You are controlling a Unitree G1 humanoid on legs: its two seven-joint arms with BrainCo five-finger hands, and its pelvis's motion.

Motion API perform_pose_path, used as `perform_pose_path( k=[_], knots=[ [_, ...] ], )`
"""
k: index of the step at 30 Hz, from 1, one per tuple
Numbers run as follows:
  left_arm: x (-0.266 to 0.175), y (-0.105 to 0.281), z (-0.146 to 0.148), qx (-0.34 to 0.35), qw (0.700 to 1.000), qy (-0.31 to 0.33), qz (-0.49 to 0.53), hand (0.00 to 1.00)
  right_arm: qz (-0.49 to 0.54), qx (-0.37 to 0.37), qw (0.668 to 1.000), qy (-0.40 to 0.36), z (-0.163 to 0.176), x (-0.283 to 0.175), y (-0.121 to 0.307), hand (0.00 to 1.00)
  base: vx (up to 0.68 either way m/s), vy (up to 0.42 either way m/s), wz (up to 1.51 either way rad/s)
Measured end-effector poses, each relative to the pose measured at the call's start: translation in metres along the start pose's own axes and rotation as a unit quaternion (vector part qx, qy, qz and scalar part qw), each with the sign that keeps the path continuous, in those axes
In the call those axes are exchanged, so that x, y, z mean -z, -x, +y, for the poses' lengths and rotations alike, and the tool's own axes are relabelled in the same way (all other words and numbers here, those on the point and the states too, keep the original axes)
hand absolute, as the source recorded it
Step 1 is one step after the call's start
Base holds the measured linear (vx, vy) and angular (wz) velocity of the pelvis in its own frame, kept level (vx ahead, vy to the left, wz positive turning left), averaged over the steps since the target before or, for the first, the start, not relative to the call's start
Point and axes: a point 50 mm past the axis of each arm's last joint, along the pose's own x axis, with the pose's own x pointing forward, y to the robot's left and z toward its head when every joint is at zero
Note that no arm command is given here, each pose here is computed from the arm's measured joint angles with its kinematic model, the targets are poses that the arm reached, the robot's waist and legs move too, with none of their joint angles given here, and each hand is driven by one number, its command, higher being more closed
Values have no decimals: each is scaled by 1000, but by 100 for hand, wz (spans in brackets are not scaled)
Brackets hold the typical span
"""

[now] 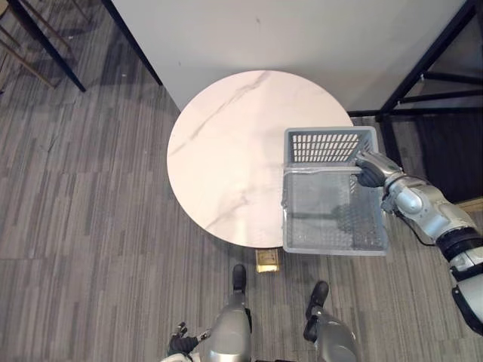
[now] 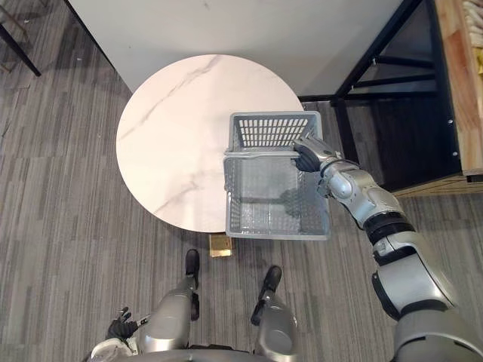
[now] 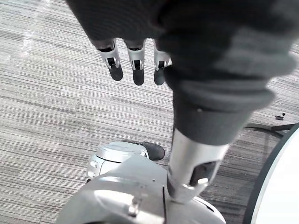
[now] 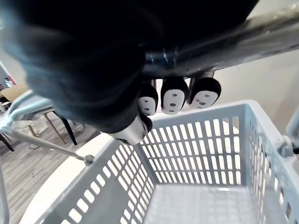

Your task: Pick vegetable in the basket

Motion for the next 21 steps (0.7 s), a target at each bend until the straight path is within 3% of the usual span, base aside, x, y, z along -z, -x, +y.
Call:
perform_pose_path(
  k=[8, 21],
  knots=[
    [17, 4, 19, -29, 998, -45, 32, 0, -137, 13, 990, 24, -5, -40, 15, 100, 8, 4, -14],
    [45, 14, 30, -48, 995, -44, 79, 0, -184, -55, 981, 6, 27, -56, 44, 100, -15, 0, -12]
  ],
)
